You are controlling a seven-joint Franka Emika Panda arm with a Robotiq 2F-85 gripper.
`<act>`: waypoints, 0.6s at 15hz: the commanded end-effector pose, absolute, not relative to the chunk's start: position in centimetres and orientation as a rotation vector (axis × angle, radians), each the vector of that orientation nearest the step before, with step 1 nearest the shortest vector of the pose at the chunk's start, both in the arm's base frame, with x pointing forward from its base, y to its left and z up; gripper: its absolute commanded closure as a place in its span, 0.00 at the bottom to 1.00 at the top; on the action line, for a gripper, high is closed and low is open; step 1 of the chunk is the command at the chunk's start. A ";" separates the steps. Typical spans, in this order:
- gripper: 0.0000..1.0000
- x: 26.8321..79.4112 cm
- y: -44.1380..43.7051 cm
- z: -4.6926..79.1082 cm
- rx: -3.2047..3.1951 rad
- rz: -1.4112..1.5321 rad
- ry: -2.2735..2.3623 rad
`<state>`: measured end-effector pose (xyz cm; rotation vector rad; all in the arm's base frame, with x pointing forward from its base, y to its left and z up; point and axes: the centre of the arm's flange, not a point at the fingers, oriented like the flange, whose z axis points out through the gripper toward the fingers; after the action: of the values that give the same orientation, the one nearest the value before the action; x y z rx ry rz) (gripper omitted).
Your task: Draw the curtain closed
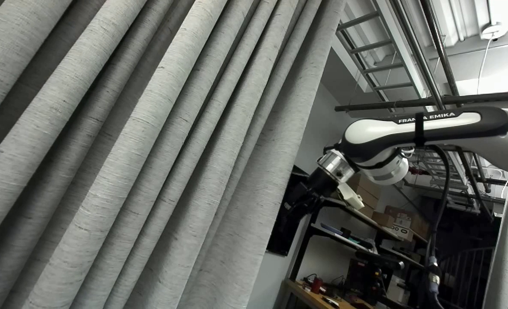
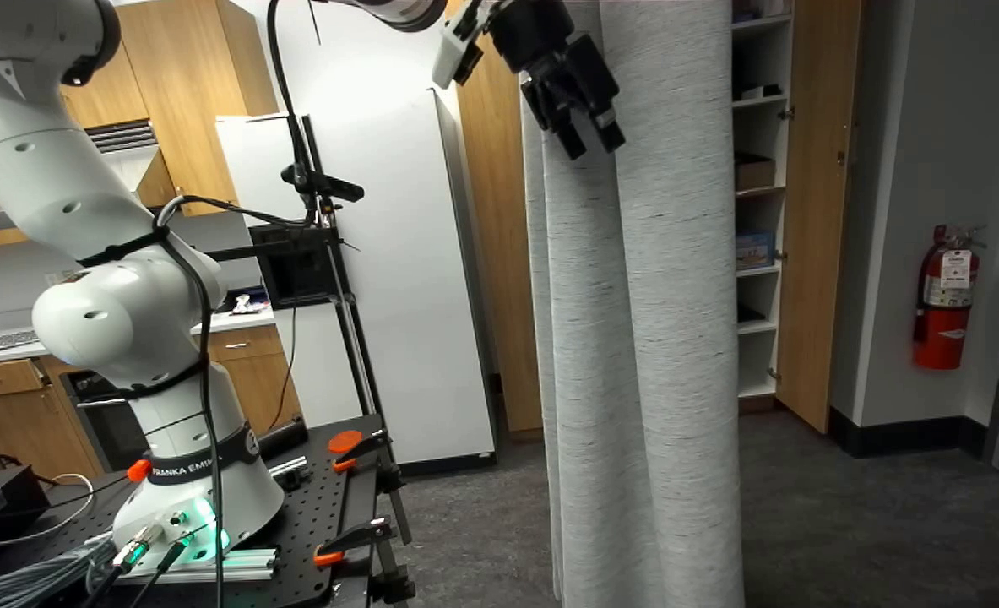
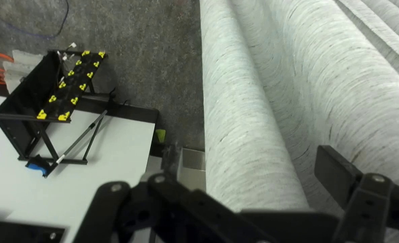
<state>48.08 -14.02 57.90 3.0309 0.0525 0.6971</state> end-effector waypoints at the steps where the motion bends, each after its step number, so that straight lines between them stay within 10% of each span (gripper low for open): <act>1: 0.00 52.8 -15.7 60.1 2.955 0.814 0.251; 9: 0.00 55.8 -14.6 62.6 2.971 0.877 0.619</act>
<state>54.73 -14.05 61.16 2.9623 0.4854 0.8665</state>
